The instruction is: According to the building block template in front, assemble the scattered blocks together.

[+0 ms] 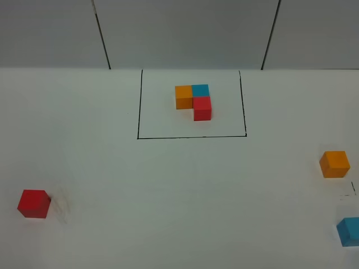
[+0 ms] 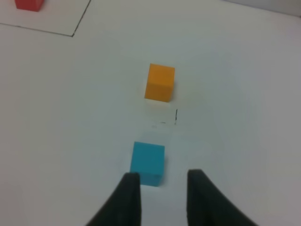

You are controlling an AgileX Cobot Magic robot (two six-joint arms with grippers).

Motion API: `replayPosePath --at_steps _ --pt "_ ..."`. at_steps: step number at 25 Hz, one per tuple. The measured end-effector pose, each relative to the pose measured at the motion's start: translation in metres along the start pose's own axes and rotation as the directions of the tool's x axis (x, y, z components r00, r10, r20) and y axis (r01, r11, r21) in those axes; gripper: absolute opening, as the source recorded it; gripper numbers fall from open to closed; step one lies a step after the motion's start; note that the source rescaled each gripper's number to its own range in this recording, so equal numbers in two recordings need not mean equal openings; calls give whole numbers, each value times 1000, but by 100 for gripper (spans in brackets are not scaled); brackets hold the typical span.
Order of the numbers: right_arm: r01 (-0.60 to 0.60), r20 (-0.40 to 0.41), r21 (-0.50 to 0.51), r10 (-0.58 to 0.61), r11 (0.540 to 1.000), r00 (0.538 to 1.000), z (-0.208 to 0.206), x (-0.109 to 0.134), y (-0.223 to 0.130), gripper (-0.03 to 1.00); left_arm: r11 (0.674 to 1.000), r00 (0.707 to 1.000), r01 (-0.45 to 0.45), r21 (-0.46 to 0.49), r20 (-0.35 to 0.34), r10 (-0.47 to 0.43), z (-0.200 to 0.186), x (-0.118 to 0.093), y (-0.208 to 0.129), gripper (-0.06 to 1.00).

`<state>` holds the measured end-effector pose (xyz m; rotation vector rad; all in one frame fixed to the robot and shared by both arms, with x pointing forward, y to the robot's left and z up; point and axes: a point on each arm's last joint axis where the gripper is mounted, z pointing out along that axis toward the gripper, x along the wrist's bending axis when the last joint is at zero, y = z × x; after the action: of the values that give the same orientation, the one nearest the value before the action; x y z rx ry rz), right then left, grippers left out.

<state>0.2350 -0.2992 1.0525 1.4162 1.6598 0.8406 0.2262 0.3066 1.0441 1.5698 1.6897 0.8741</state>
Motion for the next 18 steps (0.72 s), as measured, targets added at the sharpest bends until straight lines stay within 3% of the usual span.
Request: replayPosePath --at_steps 18 --pt "0 0 0 0 1000 1000 0 0 0 0 1000 1000 0 0 0 0 0 0 0 65"
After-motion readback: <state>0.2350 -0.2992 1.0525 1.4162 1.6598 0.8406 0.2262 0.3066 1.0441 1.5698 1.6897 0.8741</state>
